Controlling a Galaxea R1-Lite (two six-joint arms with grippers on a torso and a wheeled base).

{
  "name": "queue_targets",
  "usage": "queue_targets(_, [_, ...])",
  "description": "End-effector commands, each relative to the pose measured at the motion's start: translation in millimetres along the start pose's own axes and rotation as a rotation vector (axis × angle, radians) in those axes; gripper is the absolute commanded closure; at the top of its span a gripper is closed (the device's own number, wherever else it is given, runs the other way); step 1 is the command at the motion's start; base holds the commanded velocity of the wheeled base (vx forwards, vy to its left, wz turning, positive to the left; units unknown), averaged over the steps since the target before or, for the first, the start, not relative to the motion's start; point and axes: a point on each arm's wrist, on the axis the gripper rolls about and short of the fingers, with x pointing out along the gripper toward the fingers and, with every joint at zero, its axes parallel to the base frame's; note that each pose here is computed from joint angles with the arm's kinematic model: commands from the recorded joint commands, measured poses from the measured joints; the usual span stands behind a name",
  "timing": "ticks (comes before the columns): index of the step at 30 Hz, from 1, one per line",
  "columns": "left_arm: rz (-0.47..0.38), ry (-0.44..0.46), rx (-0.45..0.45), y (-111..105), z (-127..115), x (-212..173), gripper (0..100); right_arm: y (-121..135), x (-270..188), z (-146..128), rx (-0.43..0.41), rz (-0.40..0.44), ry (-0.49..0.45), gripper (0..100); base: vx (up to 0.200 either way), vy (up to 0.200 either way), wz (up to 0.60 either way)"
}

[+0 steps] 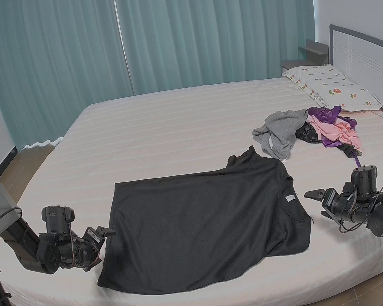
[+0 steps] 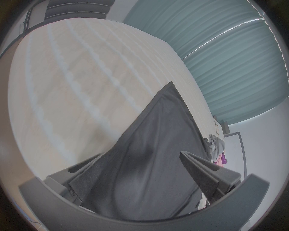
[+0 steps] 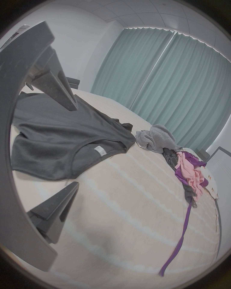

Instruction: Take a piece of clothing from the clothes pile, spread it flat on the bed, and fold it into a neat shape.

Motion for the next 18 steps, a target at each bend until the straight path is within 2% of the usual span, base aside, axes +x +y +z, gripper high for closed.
queue_targets(1, [-0.007,0.011,-0.001,5.0,-11.2,-22.3,0,-1.5,-17.5,-8.9,0.015,-0.003,0.027,0,-0.2,0.0,0.0])
queue_targets(4, [0.001,0.018,0.0,7.4,-13.3,-23.3,0,-2.1,-17.9,-9.6,0.015,-0.003,0.029,0,-0.2,0.0,0.0])
queue_targets(7, [0.029,0.038,0.003,14.8,-19.0,-22.4,0,-3.6,-19.4,-12.1,0.016,-0.011,0.036,0,0.0,0.0,0.0])
queue_targets(18, [0.059,0.018,0.03,13.0,-24.0,1.5,0,-3.0,-13.5,-21.8,0.002,-0.007,0.066,0,0.0,0.0,0.0])
